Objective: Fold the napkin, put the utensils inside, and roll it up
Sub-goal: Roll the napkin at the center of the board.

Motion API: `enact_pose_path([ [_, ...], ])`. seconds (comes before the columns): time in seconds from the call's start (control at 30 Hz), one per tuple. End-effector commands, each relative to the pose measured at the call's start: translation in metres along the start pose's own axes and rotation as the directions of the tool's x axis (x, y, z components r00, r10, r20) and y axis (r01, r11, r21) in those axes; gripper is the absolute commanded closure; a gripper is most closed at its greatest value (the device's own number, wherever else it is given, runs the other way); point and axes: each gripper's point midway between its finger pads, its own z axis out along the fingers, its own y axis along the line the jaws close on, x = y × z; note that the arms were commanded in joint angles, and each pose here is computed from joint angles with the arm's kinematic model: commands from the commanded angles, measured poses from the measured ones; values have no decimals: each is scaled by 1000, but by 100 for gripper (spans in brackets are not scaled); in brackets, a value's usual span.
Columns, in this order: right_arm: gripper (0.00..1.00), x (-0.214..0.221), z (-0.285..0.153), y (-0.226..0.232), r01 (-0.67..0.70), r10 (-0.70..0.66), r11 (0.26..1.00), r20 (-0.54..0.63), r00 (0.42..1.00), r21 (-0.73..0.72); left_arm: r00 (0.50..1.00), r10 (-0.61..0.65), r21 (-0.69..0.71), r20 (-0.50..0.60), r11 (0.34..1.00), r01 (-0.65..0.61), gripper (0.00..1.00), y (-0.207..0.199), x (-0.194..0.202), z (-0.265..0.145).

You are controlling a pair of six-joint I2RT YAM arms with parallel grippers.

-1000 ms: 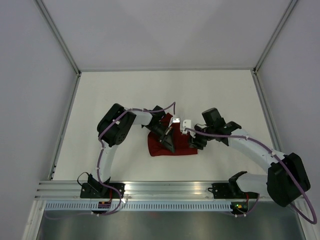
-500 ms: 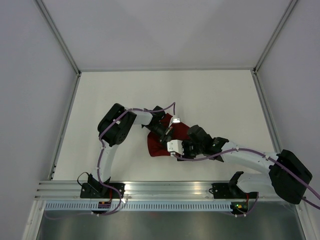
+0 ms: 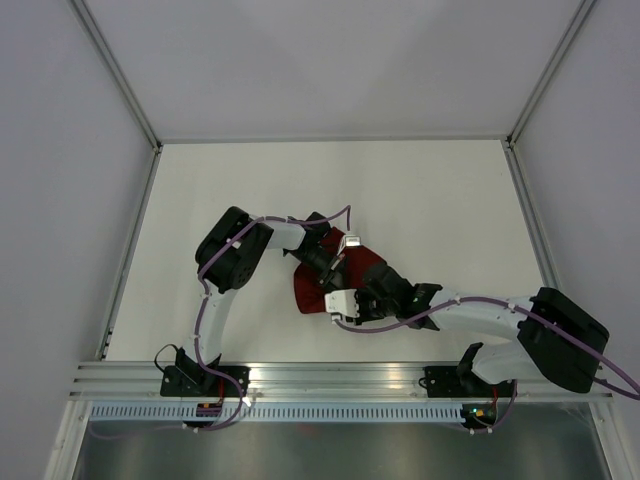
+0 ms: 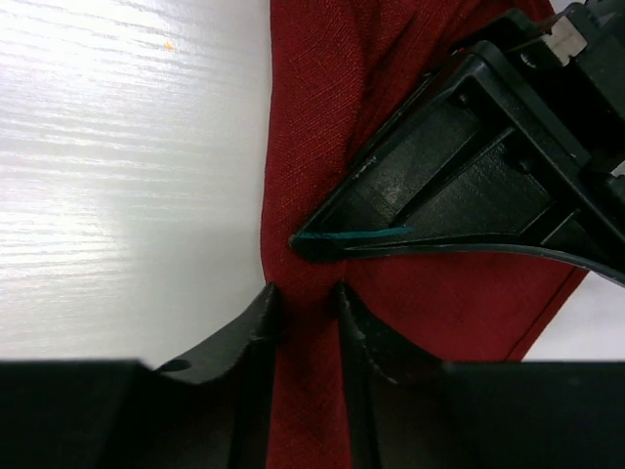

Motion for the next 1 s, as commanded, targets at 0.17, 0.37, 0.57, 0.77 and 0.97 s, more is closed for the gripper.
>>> enact_pose_path([
  [0.17, 88, 23, 9, 13, 5, -9, 999, -103, 995, -44, 997, 62, -162, -46, 984, -69, 85, 29, 5, -5],
  [0.37, 96, 35, 13, 26, -11, -6, 994, -154, 988, -109, 988, 155, -245, -25, 957, -156, 76, 21, -17, -22],
  [0.57, 98, 40, 16, 40, -45, 8, 981, -190, 982, -190, 973, 222, -373, 60, 909, -185, 64, 20, -47, -50],
  [0.77, 99, 33, 18, 45, -92, 43, 963, -190, 981, -255, 931, 329, -573, 158, 799, -185, 63, 23, -81, -97],
  [0.97, 100, 26, 14, 37, -187, 129, 922, -186, 974, -338, 789, 471, -757, 394, 653, -12, 64, 7, -127, -181],
])
